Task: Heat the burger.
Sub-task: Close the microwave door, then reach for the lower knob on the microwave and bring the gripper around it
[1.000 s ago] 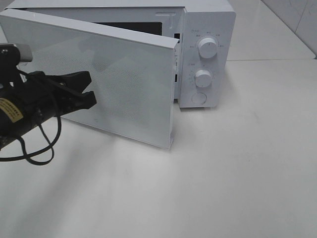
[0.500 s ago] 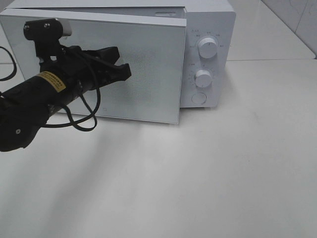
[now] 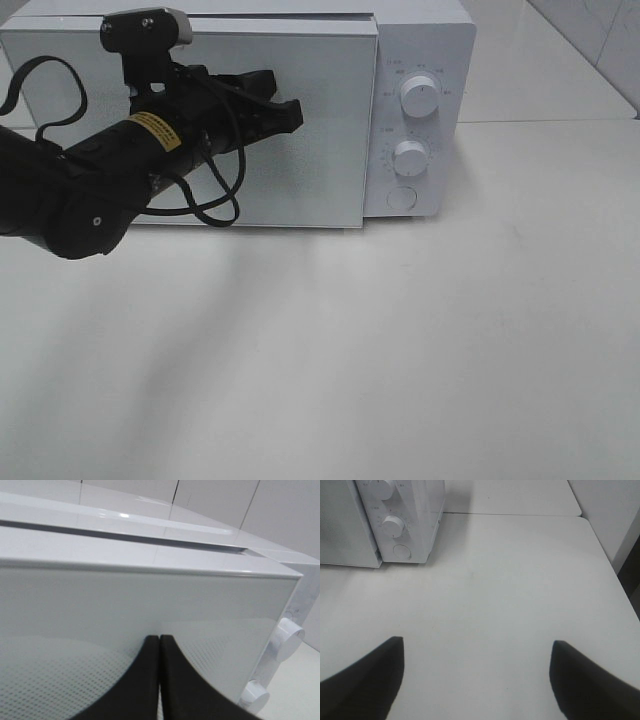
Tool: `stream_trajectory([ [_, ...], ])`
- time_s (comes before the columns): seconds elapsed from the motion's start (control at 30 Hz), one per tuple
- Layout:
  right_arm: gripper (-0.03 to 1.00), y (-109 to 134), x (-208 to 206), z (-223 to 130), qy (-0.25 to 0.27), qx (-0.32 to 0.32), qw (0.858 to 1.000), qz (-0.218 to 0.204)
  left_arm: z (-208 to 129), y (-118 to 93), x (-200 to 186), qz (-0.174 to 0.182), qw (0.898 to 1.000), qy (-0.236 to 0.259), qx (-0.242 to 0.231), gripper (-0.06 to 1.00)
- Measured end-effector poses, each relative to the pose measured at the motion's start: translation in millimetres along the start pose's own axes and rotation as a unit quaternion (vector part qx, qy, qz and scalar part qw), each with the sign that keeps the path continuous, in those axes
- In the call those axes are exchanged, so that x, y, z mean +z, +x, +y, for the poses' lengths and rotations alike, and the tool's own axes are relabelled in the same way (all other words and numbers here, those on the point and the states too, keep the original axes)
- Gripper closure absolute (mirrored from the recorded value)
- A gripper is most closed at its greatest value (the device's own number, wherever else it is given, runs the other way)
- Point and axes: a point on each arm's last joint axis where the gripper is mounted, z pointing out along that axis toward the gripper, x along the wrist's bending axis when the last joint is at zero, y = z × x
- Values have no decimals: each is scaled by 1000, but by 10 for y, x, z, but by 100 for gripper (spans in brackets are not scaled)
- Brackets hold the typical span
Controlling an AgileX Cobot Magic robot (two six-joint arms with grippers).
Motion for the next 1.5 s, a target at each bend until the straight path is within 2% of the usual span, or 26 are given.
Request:
stream_trajectory([
  [0.13, 21, 0, 0, 0, 0, 0, 1000, 0, -11, -75, 85, -12, 1000, 2, 3, 94],
  [0.47, 21, 0, 0, 0, 0, 0, 1000, 0, -36, -103, 276, -10, 1000, -4, -3, 94],
  [0.73, 21, 0, 0, 0, 0, 0, 1000, 0, -65, -165, 356, -23, 1000, 6, 5, 94],
  [1.0, 21, 0, 0, 0, 0, 0, 1000, 0, 15, -311, 331, -30, 999, 41, 4, 94],
  [1.17, 21, 0, 0, 0, 0, 0, 1000, 0, 39, -538, 198, -47, 993, 105, 13, 94],
  [1.27, 21, 0, 0, 0, 0, 0, 1000, 0, 15, -598, 137, -52, 990, 126, 17, 93],
  [1.3, 21, 0, 0, 0, 0, 0, 1000, 0, -13, -630, 97, -56, 988, 139, 21, 88],
  [1.33, 21, 0, 0, 0, 0, 0, 1000, 0, -58, -687, 13, -63, 984, 162, 29, 77],
  [1.37, 21, 0, 0, 0, 0, 0, 1000, 0, -58, -687, 13, -63, 984, 162, 29, 77],
  [1.4, 21, 0, 0, 0, 0, 0, 1000, 0, -71, -727, -70, -68, 981, 176, 33, 57],
  [1.43, 21, 0, 0, 0, 0, 0, 1000, 0, -74, -750, -115, -72, 980, 181, 36, 46],
  [1.47, 21, 0, 0, 0, 0, 0, 1000, 0, -74, -750, -115, -72, 980, 181, 36, 46],
  [1.5, 21, 0, 0, 0, 0, 0, 1000, 0, -72, -775, -186, -76, 978, 189, 38, 24],
])
